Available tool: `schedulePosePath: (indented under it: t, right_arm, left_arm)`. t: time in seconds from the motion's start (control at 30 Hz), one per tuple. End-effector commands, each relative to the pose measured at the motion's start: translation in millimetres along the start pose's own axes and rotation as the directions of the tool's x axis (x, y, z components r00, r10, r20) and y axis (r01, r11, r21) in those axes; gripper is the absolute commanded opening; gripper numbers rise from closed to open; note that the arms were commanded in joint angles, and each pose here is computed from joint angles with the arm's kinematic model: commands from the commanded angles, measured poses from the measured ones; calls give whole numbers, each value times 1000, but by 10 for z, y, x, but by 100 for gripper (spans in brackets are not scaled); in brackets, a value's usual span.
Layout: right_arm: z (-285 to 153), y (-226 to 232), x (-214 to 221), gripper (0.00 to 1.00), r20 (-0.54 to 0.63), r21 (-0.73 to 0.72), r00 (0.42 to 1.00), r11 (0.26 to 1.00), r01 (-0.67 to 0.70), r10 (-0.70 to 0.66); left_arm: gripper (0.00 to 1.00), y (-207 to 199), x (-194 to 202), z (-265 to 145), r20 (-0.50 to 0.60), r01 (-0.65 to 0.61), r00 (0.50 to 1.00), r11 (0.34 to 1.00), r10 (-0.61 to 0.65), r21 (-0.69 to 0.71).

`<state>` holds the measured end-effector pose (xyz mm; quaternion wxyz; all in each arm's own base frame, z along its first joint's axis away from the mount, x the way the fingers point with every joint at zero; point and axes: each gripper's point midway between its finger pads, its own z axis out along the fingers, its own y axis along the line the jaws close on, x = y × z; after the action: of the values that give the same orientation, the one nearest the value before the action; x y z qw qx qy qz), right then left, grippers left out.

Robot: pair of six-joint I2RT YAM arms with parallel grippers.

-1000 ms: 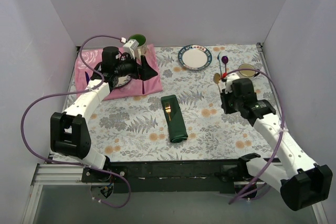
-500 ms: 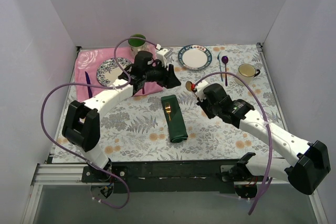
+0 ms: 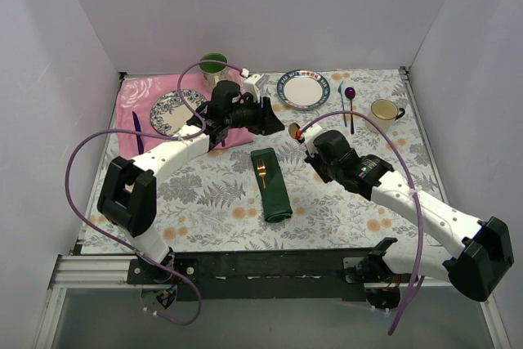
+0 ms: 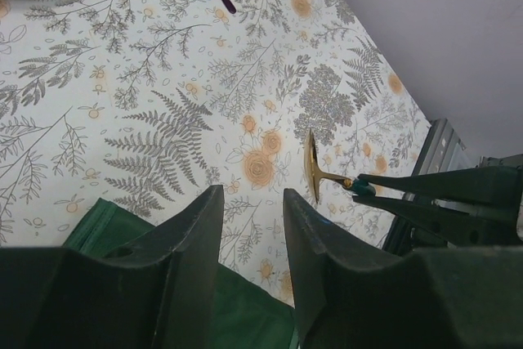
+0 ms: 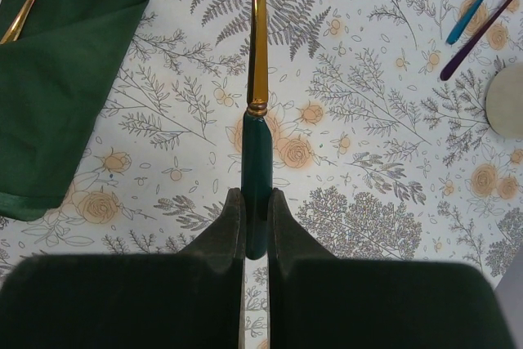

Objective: Fold the napkin into a case and place the utensils inside
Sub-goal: Pass from the right arm to the left

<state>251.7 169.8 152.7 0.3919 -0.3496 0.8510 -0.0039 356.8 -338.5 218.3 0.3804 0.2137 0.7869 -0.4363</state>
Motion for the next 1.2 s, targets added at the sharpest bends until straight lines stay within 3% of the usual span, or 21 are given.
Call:
schedulePosePath:
  t: [0.0,0.47,0.73,1.17]
  right_arm:
    - [-18,-40,-247,1,74,20,997,999,-33,31]
    - [-4,-37,-308,1,86,17,996,999,-33,31]
    - [-24,7,-352,1,98,-9,994,999,-36,37]
    - [-42,43,-357,1,104,-34,994,999,-23,27]
  left_arm:
    - [35,-292,-249,-124,93,13,995,999,-17,43]
    - [33,-375,-150,50,63,7,998,999,-10,44]
    - [2,-262,-72,113,31,47,998,999,-47,-1]
    - [5,-142,0,239,-7,79,997,996,-79,-38]
